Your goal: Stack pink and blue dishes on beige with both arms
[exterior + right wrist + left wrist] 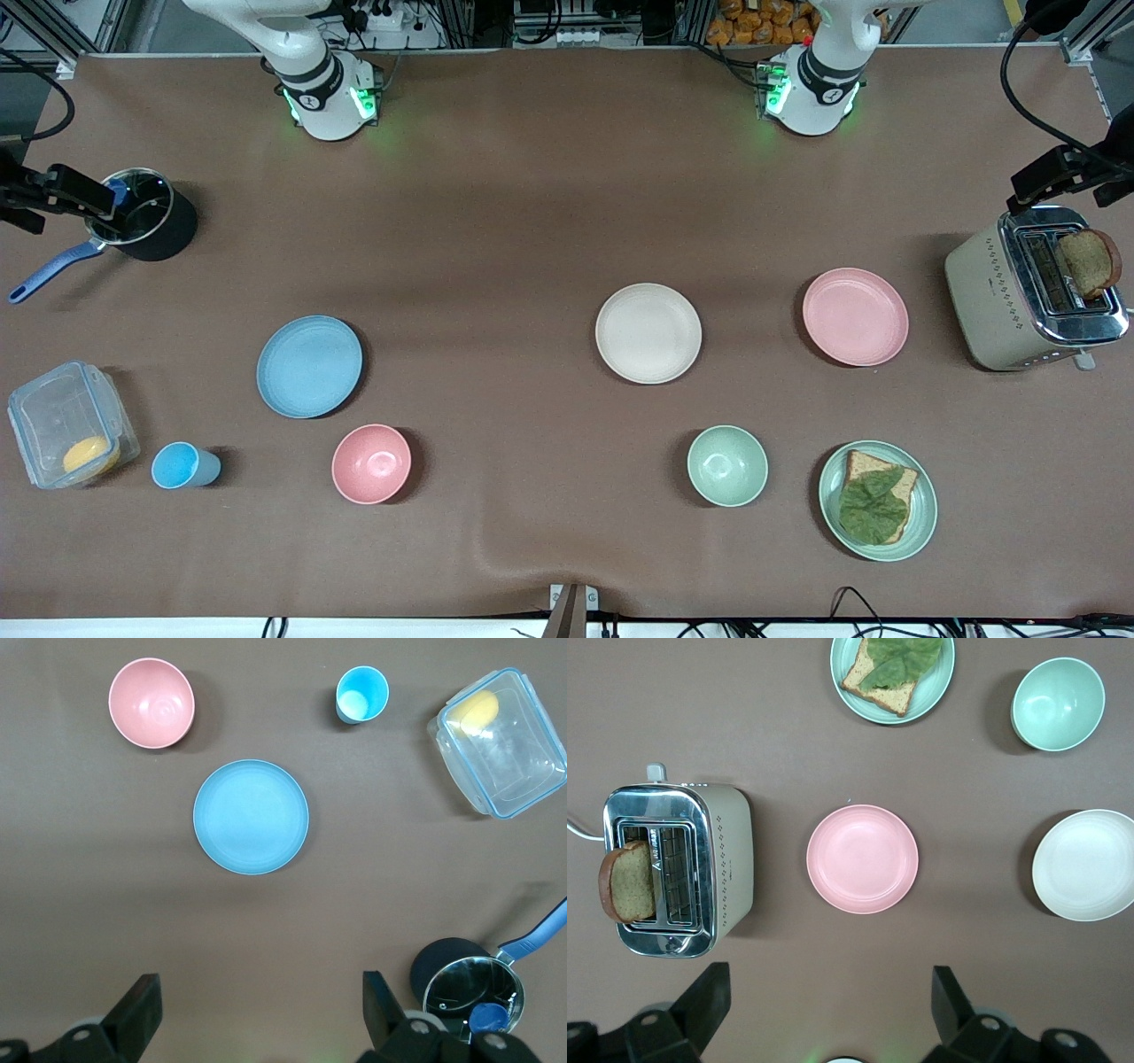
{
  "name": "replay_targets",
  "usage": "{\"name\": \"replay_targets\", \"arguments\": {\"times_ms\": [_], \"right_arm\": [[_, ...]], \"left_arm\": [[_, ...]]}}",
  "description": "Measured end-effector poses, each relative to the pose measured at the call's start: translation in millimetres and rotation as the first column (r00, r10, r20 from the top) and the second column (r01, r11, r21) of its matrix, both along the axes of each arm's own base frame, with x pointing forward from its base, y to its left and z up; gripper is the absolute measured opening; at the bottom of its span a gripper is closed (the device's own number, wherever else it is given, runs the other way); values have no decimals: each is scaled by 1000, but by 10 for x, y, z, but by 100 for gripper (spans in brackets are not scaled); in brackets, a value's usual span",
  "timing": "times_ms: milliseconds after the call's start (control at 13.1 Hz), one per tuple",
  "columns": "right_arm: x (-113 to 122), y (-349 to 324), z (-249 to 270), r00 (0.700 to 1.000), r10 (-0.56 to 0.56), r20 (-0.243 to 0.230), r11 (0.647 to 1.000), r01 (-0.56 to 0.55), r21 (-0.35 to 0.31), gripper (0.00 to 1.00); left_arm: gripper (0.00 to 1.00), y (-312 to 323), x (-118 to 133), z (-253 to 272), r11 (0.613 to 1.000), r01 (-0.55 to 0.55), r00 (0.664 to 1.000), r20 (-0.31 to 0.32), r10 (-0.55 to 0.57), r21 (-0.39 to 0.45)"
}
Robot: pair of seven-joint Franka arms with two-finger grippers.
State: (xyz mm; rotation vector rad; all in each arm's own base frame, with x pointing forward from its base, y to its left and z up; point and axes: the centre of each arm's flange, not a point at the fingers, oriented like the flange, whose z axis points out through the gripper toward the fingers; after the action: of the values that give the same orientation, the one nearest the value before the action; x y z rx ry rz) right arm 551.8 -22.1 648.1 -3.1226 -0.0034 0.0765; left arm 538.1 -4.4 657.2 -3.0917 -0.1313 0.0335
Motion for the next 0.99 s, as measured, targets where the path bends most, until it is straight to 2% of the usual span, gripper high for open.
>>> {"name": "replay_targets", "arguments": {"times_ms": [381, 686, 839, 992], "right_arm": [[1, 3, -1, 1000, 1, 0, 1000, -1, 0, 100], [5, 10, -14, 1000, 2, -3, 1000, -2, 0, 100], [26, 76, -59, 1000, 15, -12, 1000, -15, 1, 100], [69, 212, -143, 999, 39, -28, 999, -39, 1, 100]], "left_arm": [[100, 103, 113, -205, 1000, -12, 999, -36, 13, 11], [100, 310, 435, -875, 999, -33, 997, -62, 35, 28], [100, 694, 551, -1511, 996, -83, 997, -8, 83, 26], [100, 1033, 492, -2203, 993, -116, 993, 40, 115, 21]]}}
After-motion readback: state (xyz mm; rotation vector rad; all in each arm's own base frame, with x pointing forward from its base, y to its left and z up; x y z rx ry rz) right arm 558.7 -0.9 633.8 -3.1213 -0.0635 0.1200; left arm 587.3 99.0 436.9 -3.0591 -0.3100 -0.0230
